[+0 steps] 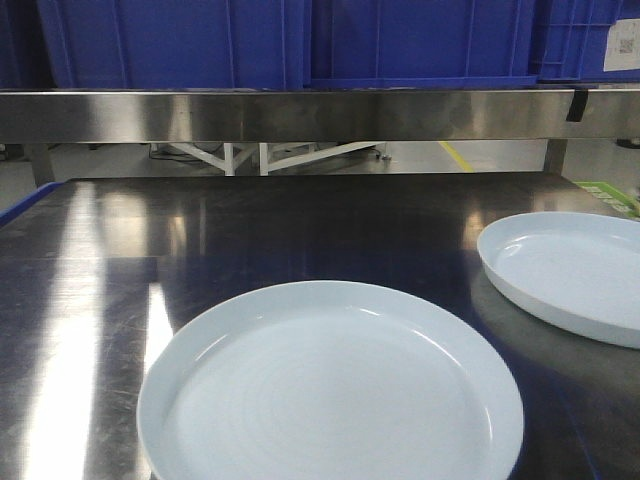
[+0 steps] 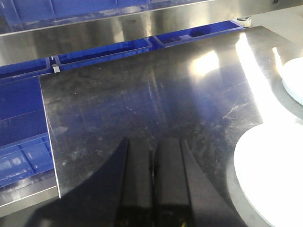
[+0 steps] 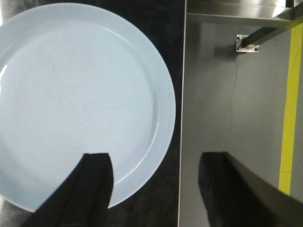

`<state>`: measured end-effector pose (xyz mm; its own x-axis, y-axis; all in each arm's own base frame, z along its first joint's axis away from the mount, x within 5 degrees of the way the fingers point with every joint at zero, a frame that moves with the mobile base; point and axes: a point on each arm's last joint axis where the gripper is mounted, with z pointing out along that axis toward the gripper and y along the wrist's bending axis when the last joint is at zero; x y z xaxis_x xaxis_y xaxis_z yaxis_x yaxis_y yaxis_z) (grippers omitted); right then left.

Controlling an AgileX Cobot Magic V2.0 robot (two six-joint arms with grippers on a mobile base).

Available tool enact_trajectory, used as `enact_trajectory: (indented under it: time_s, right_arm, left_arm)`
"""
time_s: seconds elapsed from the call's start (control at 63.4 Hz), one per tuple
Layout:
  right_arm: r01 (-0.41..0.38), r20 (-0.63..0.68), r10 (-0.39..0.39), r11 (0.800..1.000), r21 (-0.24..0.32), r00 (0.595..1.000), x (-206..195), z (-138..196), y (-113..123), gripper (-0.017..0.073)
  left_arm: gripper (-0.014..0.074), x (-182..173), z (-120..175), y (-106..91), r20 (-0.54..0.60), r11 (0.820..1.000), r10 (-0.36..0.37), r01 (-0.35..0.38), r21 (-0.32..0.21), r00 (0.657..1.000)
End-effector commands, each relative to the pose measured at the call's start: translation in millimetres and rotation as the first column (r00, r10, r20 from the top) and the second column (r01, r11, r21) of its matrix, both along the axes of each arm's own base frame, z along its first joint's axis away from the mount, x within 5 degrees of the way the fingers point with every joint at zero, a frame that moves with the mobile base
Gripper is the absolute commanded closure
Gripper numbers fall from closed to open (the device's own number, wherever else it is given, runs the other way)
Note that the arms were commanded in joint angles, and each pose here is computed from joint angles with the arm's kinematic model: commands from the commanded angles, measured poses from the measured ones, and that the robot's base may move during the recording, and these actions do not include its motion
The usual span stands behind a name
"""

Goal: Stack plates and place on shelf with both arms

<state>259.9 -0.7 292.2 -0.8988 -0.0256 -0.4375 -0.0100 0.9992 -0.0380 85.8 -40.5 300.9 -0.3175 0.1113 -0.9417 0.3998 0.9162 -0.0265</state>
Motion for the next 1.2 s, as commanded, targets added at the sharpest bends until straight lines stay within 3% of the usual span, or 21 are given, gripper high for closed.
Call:
enact_trajectory:
  time_s: [0.0,0.678,0.789,1.057,1.183]
  right_arm:
    - [-0.003,0.067,0.004,1.0,-0.017,0.998,12.0,7.1,-2.0,0.005]
    - [0.028,-0.061,-0.028,1.0,-0.013,0.998,57.3,-62.1,-14.2,0.0055]
    - [0.022,-0.068,-0.023,1.0,-0.015,0.997,60.0,-67.2,-14.2,0.0134]
    - [0.021,-0.078,-0.022,1.0,-0.016,0.997,60.4,-69.4,-14.3,0.0517]
    - [0.021,-0.08,-0.023,1.0,-0.017,0.997,58.4,-66.7,-14.4,0.0503]
  left_arm:
    - [0.0508,0.1,15.0,-2.9,0.078,0.999,-0.027,0.031,-0.043,0.997]
    - [0.0508,0.1,15.0,-2.9,0.078,0.999,-0.027,0.031,-0.043,0.997]
    - [0.0508,0.1,15.0,-2.9,0.078,0.999,-0.027,0.031,-0.043,0.997]
    - [0.0508,0.1,15.0,-3.0,0.077,0.999,-0.028,0.031,-0.044,0.997]
    - [0.0508,0.1,15.0,-3.0,0.077,0.999,-0.028,0.031,-0.044,0.997]
